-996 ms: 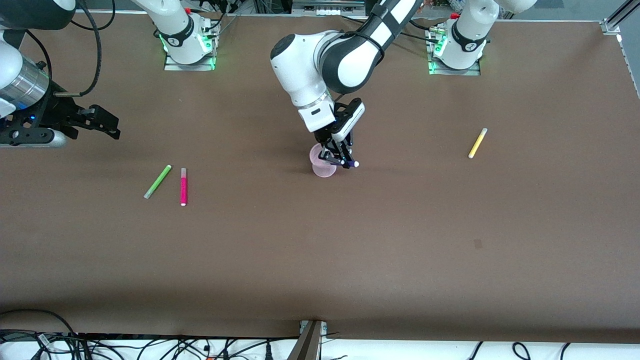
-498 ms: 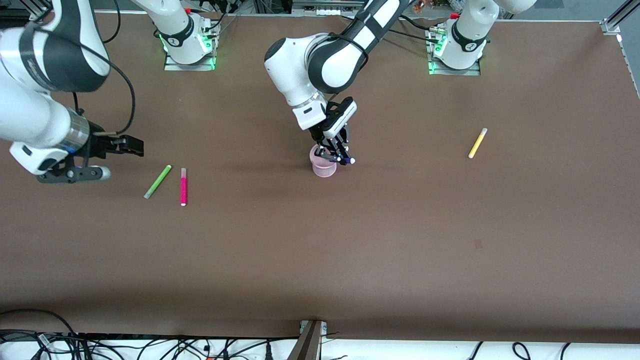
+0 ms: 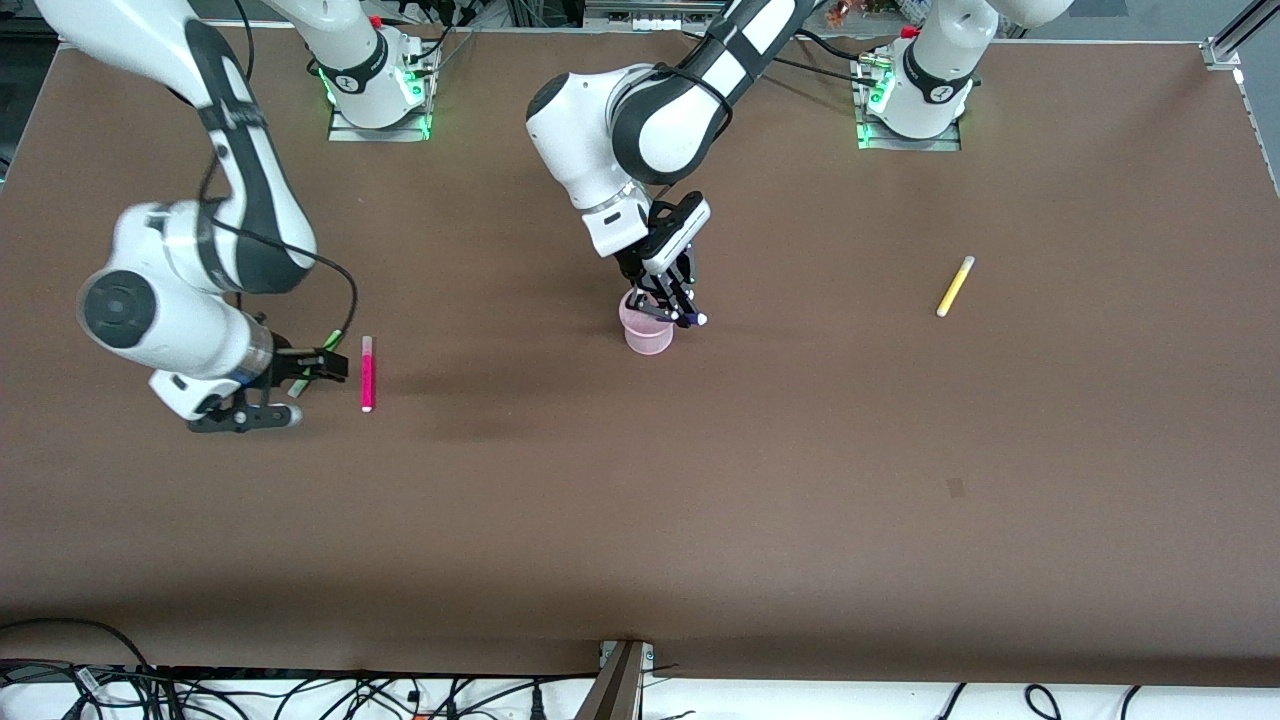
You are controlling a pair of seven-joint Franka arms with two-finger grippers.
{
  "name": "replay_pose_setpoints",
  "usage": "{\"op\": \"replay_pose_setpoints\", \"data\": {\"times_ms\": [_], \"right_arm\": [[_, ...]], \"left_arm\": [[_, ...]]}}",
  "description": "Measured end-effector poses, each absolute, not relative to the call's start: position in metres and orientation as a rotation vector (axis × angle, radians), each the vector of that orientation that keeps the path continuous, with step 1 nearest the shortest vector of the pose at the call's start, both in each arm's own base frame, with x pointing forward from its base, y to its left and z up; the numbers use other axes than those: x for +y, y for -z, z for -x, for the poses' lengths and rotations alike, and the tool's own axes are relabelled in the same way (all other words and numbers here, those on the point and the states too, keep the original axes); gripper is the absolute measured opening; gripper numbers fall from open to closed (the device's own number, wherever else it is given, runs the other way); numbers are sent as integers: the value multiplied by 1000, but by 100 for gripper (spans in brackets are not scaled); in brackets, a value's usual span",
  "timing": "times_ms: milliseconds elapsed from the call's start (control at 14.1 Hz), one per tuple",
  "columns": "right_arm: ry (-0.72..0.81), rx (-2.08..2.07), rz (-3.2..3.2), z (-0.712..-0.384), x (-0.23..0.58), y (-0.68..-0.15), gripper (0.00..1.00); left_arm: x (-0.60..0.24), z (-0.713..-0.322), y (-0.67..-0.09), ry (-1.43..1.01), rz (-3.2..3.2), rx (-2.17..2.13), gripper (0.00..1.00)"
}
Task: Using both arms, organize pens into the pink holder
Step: 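Lower the blue marker into the cup while the right gripper reaches the pink marker, then grasp the pink marker with the right gripper while the left gripper withdraws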
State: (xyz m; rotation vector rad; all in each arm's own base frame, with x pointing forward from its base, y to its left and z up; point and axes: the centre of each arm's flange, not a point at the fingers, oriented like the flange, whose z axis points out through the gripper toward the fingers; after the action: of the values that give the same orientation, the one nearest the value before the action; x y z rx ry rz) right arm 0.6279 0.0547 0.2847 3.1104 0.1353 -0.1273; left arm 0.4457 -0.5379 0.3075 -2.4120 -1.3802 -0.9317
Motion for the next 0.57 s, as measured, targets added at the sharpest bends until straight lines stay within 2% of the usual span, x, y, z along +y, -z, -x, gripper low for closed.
{"op": "replay_pose_setpoints", "data": {"times_ms": [142,285,569], "right_arm": [[150,136,-3106,-624,54,-254,98],[157,138,-3105,-623,54,-246,98],[129,143,-3108,-610,55,-225,91]], "left_arm": [[-542,-439,-304,932,2412,-1362,18],[-545,-434,-293,929,2409,-1339,18],[-546,-431,-278,923,2401,-1317,18]]}}
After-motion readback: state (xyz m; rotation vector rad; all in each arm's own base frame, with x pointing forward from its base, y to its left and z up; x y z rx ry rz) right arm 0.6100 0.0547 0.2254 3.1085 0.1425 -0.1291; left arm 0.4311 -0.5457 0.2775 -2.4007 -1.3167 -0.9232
